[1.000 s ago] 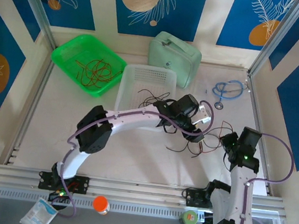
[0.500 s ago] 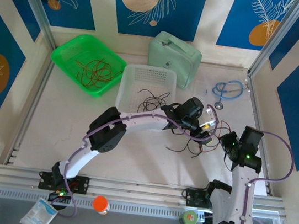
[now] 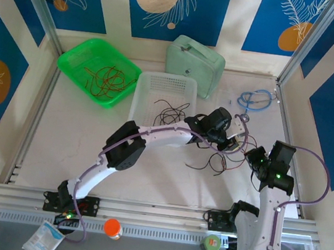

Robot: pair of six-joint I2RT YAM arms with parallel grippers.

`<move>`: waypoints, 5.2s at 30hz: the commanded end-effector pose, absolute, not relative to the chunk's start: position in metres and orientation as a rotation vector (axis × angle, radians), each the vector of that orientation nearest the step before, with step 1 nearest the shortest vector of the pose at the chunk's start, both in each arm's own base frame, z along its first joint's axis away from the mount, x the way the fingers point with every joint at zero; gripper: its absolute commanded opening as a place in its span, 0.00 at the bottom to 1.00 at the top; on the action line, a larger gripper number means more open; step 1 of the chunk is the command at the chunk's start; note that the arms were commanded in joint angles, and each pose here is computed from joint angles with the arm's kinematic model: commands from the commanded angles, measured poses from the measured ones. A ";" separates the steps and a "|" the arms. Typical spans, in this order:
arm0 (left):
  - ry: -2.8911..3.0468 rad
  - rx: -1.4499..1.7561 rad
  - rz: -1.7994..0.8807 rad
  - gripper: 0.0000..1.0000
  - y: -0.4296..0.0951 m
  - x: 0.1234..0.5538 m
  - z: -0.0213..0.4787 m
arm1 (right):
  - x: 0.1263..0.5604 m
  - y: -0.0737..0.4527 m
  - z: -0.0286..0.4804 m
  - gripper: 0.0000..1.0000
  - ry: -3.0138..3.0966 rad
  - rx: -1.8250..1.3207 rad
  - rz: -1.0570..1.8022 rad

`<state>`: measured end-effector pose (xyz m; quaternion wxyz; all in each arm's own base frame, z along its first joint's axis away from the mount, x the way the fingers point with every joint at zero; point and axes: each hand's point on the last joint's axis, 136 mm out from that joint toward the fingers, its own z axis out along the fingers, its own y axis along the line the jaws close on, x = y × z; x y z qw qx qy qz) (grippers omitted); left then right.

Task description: Untangle the cables

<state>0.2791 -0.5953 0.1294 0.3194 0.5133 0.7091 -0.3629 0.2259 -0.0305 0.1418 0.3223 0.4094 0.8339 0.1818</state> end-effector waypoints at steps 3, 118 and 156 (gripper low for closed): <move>1.923 1.152 -0.749 0.00 -0.559 0.308 0.184 | 0.221 -0.030 0.136 0.30 2.204 1.100 0.496; 1.705 1.195 -0.325 0.00 -0.479 0.317 0.271 | 0.268 0.115 0.124 0.41 2.741 0.527 1.300; 1.646 0.996 -0.118 0.00 -0.384 0.306 0.372 | 0.251 -0.029 0.077 0.00 2.672 1.072 0.564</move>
